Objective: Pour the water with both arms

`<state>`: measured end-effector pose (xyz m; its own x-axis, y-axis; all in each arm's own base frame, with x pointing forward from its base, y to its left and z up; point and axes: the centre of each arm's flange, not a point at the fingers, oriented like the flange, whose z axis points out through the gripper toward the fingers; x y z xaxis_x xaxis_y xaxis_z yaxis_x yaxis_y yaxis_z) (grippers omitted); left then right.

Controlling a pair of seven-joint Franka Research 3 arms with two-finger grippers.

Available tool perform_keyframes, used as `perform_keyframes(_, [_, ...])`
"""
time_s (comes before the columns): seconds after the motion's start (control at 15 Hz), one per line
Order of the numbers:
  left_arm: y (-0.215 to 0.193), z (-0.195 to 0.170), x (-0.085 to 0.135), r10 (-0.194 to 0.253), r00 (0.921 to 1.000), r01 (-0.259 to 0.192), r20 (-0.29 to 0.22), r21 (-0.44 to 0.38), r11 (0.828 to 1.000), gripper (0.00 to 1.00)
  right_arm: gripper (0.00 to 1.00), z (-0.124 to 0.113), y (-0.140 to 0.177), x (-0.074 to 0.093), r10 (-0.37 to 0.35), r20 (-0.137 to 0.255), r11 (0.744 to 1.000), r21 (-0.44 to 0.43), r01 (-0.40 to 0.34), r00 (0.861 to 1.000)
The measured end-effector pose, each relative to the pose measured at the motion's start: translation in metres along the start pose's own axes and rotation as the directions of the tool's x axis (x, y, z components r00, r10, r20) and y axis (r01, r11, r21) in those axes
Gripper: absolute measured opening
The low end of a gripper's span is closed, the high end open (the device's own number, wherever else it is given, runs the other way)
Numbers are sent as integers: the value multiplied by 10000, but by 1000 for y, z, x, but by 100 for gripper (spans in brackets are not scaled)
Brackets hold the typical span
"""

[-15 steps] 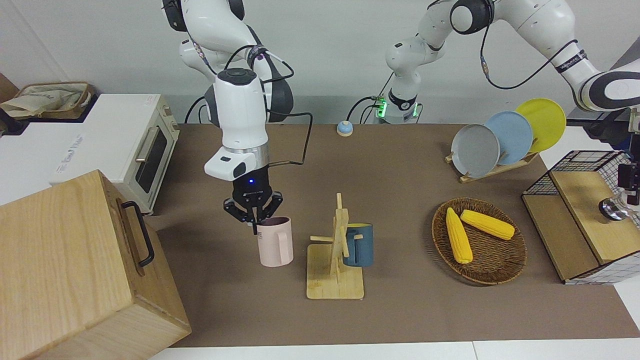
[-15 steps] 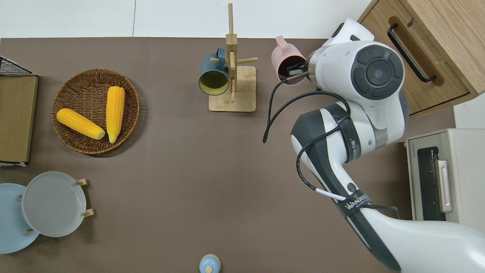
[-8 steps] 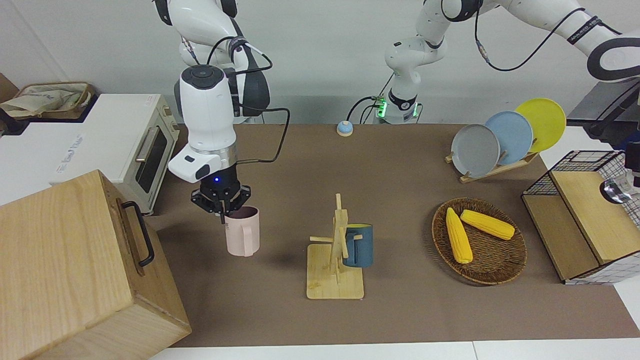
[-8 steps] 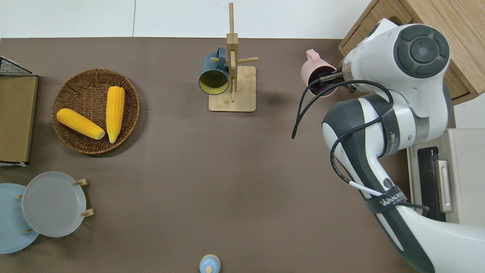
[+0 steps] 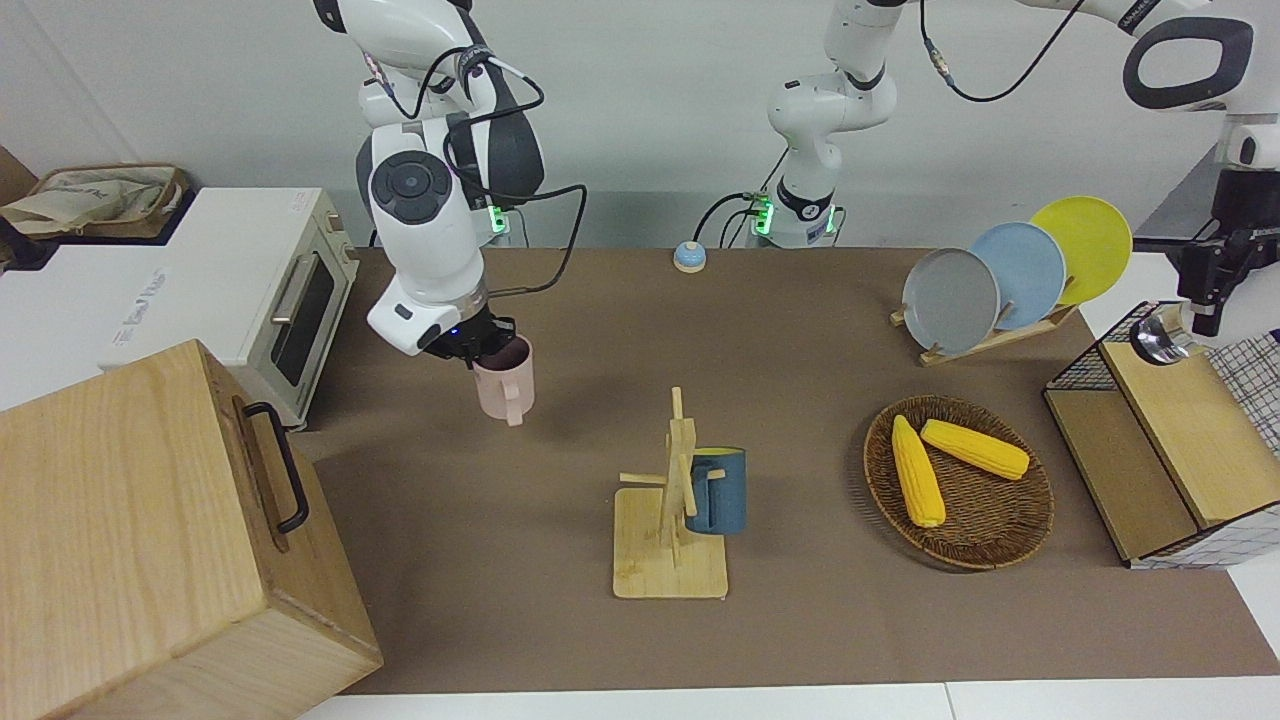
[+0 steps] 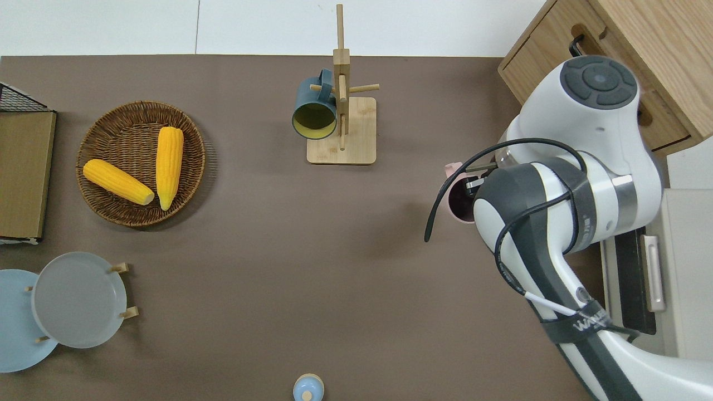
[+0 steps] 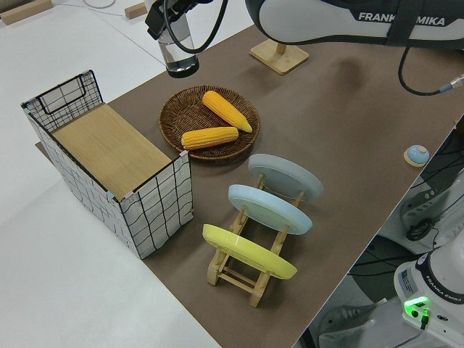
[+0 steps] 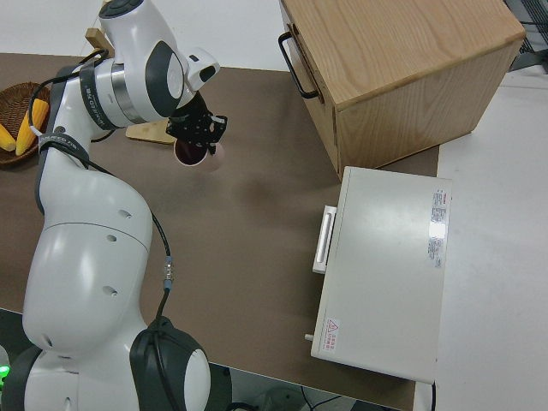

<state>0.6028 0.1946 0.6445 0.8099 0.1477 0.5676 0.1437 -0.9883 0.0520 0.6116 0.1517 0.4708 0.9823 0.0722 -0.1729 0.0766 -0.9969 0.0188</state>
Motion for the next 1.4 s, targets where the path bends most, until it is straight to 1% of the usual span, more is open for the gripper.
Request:
perform_keyframes(0.07, [6, -4, -7, 13, 10000, -13, 3, -73, 10000, 63, 5, 7, -13, -7, 320, 309, 9990, 295, -329, 9990])
perform_keyframes(0.2, [15, -9, -23, 35, 9999, -37, -100, -193, 9998, 63, 5, 17, -49, -18, 876, 655, 9947, 473, -908, 9940])
perform_keyframes(0.27, [20, -10, -32, 52, 9999, -55, -112, -262, 9996, 63, 5, 23, -76, -26, 1204, 848, 9908, 518, -1250, 9891])
perform_keyframes(0.33, [28, -11, -45, 71, 10000, -73, -54, -384, 9992, 63, 5, 31, -116, -36, 1562, 1100, 9841, 675, -1641, 9816])
perform_keyframes(0.47, [39, -13, -60, 73, 10000, -72, 14, -522, 9986, 63, 5, 43, -162, -44, 2059, 1232, 9694, 1097, -2196, 9708])
perform_keyframes(0.6, [53, -15, -75, 132, 9999, -131, 11, -543, 9984, 63, 5, 56, -204, -49, 2547, 1424, 9481, 1578, -2759, 9565])
perform_keyframes(0.8, [82, -19, -100, 250, 9996, -246, 147, -269, 9993, 63, 5, 76, -257, -53, 3305, 1845, 9131, 1856, -3631, 9256])
perform_keyframes(0.87, [93, -20, -108, 289, 9994, -283, 198, -265, 9992, 63, 5, 83, -275, -52, 3494, 1871, 9011, 2014, -3839, 9181])
perform_keyframes(1.0, [108, -21, -124, 376, 9988, -365, 326, -337, 9988, 63, 5, 97, -305, -52, 3725, 1885, 8812, 2352, -4101, 9087])
perform_keyframes(1.13, [112, -21, -139, 450, 9981, -435, 415, -370, 9984, 63, 5, 113, -323, -54, 3909, 1975, 8701, 2392, -4309, 8990])
perform_keyframes(1.27, [115, -20, -154, 503, 9977, -486, 454, -382, 9981, 63, 5, 127, -331, -51, 4114, 2018, 8575, 2448, -4525, 8888])
perform_keyframes(1.4, [121, -15, -169, 615, 9970, -597, 479, -398, 9974, 63, 5, 127, -332, -48, 4250, 2084, 8472, 2512, -4682, 8809])
